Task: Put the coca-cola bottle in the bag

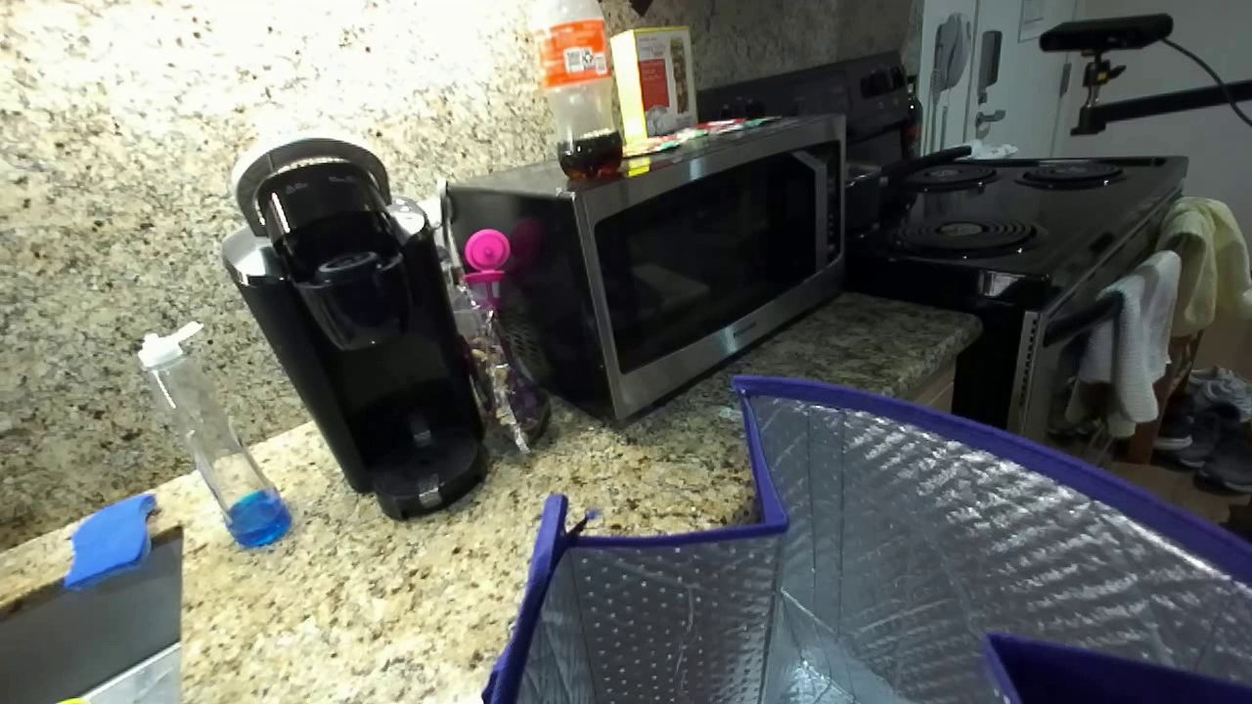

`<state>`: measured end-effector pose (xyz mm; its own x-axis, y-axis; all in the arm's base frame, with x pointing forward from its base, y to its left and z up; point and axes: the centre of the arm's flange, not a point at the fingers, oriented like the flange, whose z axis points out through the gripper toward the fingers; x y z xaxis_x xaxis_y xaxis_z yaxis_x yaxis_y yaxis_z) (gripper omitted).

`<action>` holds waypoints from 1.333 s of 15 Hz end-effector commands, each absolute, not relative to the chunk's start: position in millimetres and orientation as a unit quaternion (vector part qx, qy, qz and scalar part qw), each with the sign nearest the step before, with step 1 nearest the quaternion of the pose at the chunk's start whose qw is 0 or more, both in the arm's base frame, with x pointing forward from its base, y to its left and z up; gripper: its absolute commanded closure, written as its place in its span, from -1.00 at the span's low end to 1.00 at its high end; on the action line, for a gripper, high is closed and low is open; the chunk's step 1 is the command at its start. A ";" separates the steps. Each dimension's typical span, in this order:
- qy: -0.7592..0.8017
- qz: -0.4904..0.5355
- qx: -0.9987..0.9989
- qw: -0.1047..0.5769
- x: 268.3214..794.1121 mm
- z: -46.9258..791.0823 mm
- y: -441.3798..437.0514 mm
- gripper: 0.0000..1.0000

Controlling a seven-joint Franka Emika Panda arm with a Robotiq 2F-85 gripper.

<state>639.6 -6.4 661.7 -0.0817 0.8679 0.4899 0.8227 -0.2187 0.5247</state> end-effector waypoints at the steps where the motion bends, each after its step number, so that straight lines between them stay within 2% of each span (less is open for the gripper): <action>1: 0.631 0.388 0.671 0.029 643.2 661.2 -6.1 -1.00; 15: 0.633 0.389 0.669 0.026 650.7 661.5 -3.1 -1.00; 20: 0.606 0.500 0.617 -0.046 644.0 668.2 -6.0 -1.00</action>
<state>650.4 3.6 668.4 -0.1762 0.7829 0.5966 0.8064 -0.2328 0.5437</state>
